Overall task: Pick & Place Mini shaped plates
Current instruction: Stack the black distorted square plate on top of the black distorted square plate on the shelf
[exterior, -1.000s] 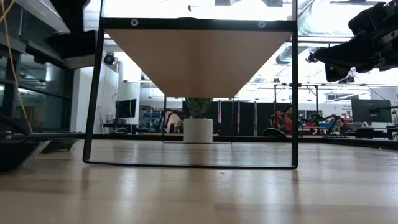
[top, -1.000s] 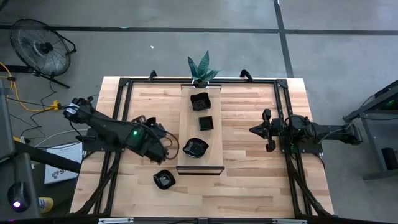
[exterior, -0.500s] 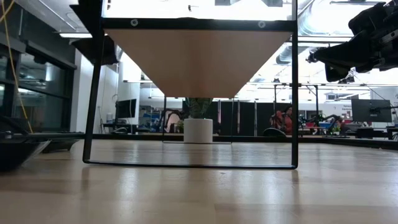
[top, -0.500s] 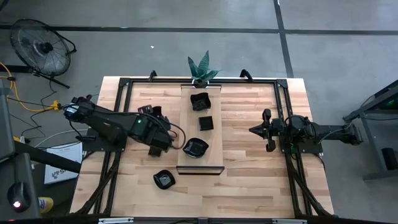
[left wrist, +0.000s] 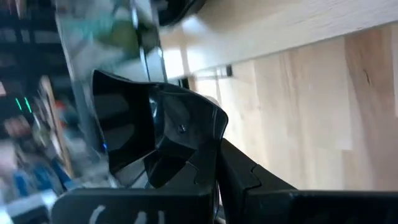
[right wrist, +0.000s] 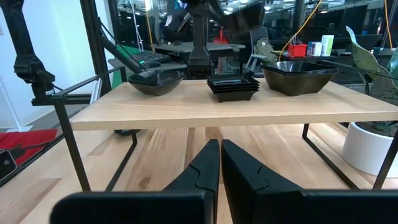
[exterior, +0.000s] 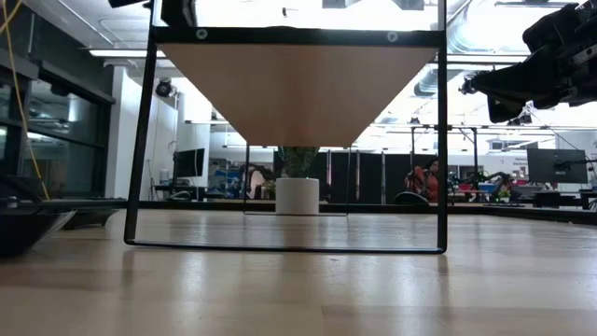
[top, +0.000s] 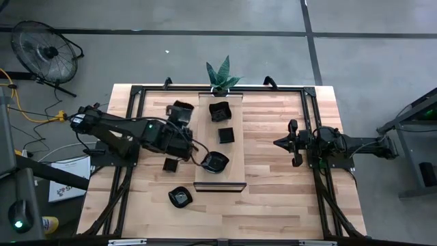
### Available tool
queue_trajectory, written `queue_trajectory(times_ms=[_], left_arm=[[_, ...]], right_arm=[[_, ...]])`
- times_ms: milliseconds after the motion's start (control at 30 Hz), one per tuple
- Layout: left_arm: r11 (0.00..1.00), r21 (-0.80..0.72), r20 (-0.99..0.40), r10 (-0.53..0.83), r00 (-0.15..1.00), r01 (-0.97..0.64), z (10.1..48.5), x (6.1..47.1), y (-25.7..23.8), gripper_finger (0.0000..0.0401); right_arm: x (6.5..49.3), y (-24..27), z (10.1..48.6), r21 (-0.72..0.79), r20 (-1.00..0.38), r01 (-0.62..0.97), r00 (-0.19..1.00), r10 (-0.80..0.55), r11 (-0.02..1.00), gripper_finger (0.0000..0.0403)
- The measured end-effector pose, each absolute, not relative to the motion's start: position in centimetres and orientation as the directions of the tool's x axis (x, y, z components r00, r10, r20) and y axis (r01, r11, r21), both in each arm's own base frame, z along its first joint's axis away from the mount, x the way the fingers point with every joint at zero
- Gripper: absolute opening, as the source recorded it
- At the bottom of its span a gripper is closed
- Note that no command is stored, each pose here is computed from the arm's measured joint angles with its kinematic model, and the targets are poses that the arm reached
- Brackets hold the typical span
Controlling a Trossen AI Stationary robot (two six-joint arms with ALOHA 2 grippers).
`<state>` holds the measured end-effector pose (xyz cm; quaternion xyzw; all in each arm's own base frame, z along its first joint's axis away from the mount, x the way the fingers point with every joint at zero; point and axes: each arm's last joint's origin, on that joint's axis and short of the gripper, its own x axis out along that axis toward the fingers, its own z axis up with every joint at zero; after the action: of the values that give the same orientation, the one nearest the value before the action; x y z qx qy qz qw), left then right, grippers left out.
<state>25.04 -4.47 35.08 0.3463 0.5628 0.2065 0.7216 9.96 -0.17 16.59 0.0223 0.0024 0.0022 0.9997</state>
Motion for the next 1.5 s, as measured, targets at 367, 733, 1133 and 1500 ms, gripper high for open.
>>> queue_trajectory(times_ms=[367,733,1133,1500], left_arm=[[0.505,0.684,-0.718,0.595,0.362,0.526,35.4,27.1,-2.5,0.0000],[0.379,0.650,-0.738,0.522,0.427,0.659,36.1,28.1,0.5,0.0000],[0.357,0.669,-0.739,0.416,0.530,0.652,36.5,29.3,6.2,0.0000],[0.296,0.691,-0.723,0.310,0.617,0.660,35.7,31.2,8.0,0.0000]], right_arm=[[10.0,-0.2,16.6,0.045,-0.005,-0.004,1.000,0.004,0.999,0.0012],[10.0,-0.2,16.6,0.045,-0.005,-0.004,1.000,0.004,0.999,0.0012],[10.0,-0.2,16.6,0.045,-0.005,-0.004,1.000,0.004,0.999,0.0012],[10.0,-0.2,16.6,0.045,-0.005,-0.004,1.000,0.004,0.999,0.0012]])
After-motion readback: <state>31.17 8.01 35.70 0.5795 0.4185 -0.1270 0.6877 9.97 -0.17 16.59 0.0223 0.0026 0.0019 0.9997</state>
